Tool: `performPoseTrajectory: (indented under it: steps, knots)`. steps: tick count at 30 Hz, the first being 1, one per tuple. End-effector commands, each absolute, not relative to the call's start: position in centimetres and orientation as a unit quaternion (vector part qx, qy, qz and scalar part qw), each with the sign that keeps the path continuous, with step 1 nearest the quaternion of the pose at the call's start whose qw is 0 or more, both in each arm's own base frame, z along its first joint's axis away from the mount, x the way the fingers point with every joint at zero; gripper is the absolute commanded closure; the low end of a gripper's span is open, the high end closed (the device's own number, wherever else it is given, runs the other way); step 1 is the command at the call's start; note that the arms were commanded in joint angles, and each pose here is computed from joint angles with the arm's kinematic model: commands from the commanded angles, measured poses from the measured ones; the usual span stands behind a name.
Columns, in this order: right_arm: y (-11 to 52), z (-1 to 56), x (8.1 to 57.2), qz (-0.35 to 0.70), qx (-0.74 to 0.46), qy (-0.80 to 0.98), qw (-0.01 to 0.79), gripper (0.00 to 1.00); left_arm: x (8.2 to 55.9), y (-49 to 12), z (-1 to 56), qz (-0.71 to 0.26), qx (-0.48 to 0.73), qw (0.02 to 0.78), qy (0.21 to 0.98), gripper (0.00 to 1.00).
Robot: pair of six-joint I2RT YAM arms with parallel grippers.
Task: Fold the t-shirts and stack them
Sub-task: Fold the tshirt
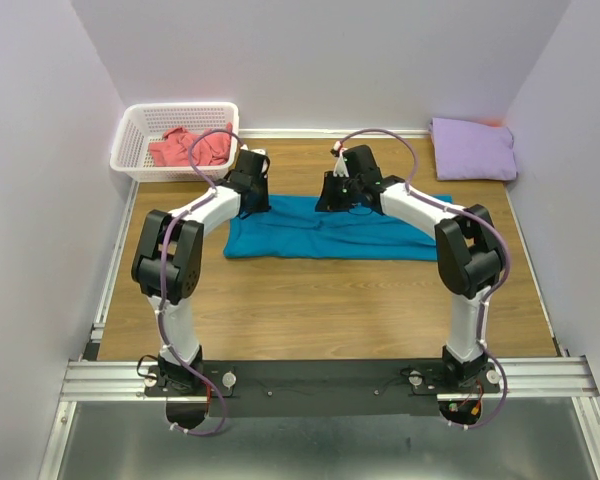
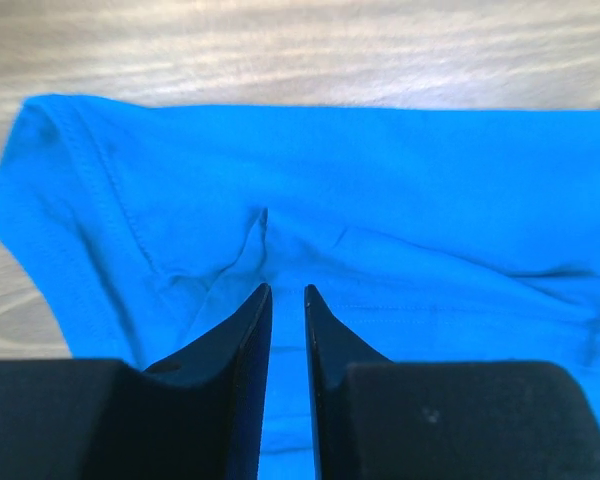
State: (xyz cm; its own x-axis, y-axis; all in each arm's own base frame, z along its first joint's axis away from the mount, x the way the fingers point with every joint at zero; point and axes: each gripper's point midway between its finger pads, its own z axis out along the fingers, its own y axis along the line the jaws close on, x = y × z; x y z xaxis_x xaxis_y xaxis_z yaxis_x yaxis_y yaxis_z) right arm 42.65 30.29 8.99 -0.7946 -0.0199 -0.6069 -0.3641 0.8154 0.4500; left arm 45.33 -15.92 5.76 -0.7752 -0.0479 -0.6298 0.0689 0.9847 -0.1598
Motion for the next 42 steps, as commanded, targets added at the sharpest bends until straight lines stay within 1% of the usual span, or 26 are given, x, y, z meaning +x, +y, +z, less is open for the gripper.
performPoseTrajectory:
  steps: [1, 6, 10, 15, 17, 20, 21, 24, 25, 28, 31, 32, 35, 38, 42]
  knots:
    - [32.1, 10.5, 41.5, 0.34, -0.127, 0.887, 0.284, 0.74, 45.5, -15.8, 7.6, -0.092, 0.001, 0.355, 0.93, 0.73]
    - [33.3, 8.8, 41.3, 0.365, -0.124, 0.884, 0.266, 0.75, 45.5, -15.9, 5.6, -0.091, 0.002, 0.339, 0.936, 0.73]
    - [32.5, 5.4, 41.3, 0.34, -0.103, 0.9, 0.252, 0.78, 45.5, -15.5, 3.1, -0.075, -0.002, 0.32, 0.944, 0.73]
    - [31.0, 2.1, 41.1, 0.307, -0.087, 0.918, 0.237, 0.79, 45.5, -14.8, 1.7, -0.062, -0.015, 0.308, 0.949, 0.74]
    - [30.4, 3.4, 41.2, 0.301, -0.086, 0.915, 0.253, 0.78, 45.6, -15.0, 2.7, -0.066, -0.013, 0.312, 0.948, 0.74]
    - [29.4, 5.8, 41.6, 0.281, -0.088, 0.91, 0.292, 0.77, 45.7, -14.5, 6.7, -0.065, -0.02, 0.345, 0.936, 0.73]
    - [28.6, 7.6, 41.4, 0.276, -0.09, 0.906, 0.309, 0.76, 45.5, -14.3, 7.8, -0.062, -0.024, 0.352, 0.934, 0.71]
    - [25.8, 9.6, 40.7, 0.246, -0.07, 0.907, 0.335, 0.65, 43.7, -13.3, 12.7, -0.064, -0.043, 0.384, 0.92, 0.66]
    - [24.9, 9.8, 40.6, 0.236, -0.061, 0.909, 0.339, 0.65, 43.1, -13.1, 13.1, -0.065, -0.047, 0.386, 0.919, 0.65]
    - [21.7, 9.7, 39.1, 0.195, -0.034, 0.921, 0.336, 0.63, 39.3, -12.2, 11.8, -0.071, -0.061, 0.363, 0.927, 0.63]
    - [19.1, 9.3, 37.7, 0.161, -0.014, 0.93, 0.329, 0.63, 36.7, -12.4, 10.9, -0.095, -0.067, 0.352, 0.929, 0.63]
    - [18.2, 9.3, 37.0, 0.153, -0.008, 0.931, 0.331, 0.63, 35.5, -12.5, 9.4, -0.106, -0.073, 0.339, 0.932, 0.63]
    - [16.3, 9.0, 36.3, 0.14, 0.012, 0.933, 0.33, 0.62, 34.0, -12.3, 7.5, -0.112, -0.081, 0.331, 0.933, 0.64]
    - [14.6, 8.2, 35.5, 0.134, 0.033, 0.937, 0.321, 0.62, 33.8, -11.5, 6.2, -0.101, -0.1, 0.335, 0.931, 0.68]
    - [13.4, 6.9, 34.7, 0.122, 0.045, 0.943, 0.307, 0.63, 33.8, -9.4, 4.1, -0.073, -0.138, 0.325, 0.933, 0.7]
